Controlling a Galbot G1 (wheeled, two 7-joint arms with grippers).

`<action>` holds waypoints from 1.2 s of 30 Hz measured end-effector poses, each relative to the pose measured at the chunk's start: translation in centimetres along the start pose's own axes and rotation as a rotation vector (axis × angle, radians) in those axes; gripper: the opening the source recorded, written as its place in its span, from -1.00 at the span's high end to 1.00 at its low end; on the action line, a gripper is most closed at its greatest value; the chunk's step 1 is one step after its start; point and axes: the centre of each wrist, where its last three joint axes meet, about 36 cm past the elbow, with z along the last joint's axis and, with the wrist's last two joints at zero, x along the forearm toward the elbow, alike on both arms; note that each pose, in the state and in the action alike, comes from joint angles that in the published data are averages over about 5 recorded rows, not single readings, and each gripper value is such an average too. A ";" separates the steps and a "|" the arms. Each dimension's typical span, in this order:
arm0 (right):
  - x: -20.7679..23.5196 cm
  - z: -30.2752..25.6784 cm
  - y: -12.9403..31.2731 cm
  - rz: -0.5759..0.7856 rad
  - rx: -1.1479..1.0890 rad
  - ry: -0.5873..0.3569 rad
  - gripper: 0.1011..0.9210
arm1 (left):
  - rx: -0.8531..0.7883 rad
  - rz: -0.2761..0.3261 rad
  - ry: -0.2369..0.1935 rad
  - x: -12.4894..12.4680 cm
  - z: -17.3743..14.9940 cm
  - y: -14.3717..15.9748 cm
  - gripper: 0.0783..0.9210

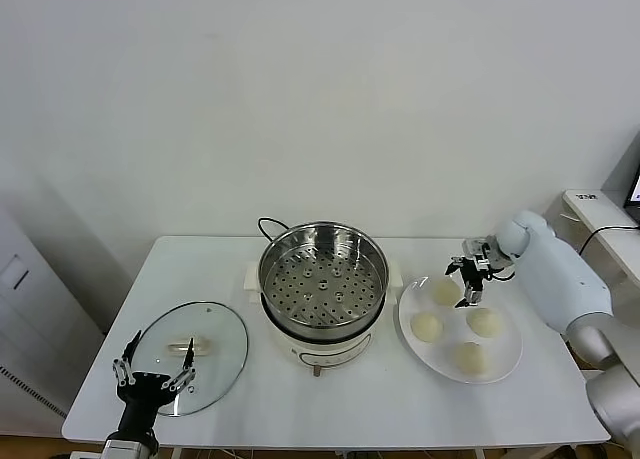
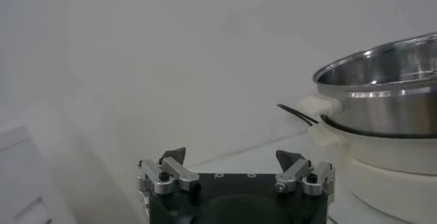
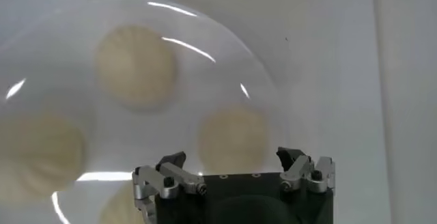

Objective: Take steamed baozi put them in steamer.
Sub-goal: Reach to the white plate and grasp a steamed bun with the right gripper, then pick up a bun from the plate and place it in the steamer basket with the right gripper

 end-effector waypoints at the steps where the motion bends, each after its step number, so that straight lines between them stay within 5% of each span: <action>1: -0.1 0.0 0.0 -0.001 -0.001 0.003 -0.67 | -0.001 -0.001 0.000 0.0 0.0 0.0 -0.77; 17: 1.3 -0.3 -1.1 0.040 0.033 0.012 0.38 | -0.014 0.002 -0.012 0.2 -0.4 0.4 -0.77; 26: 9.5 -4.6 -5.3 0.106 0.195 -0.022 0.45 | -0.014 -0.005 -0.019 0.6 -0.6 1.2 -0.77; 36: 19.0 -17.8 -8.7 0.130 0.558 -0.081 0.44 | -0.006 -0.014 -0.039 1.3 -1.1 2.0 -0.77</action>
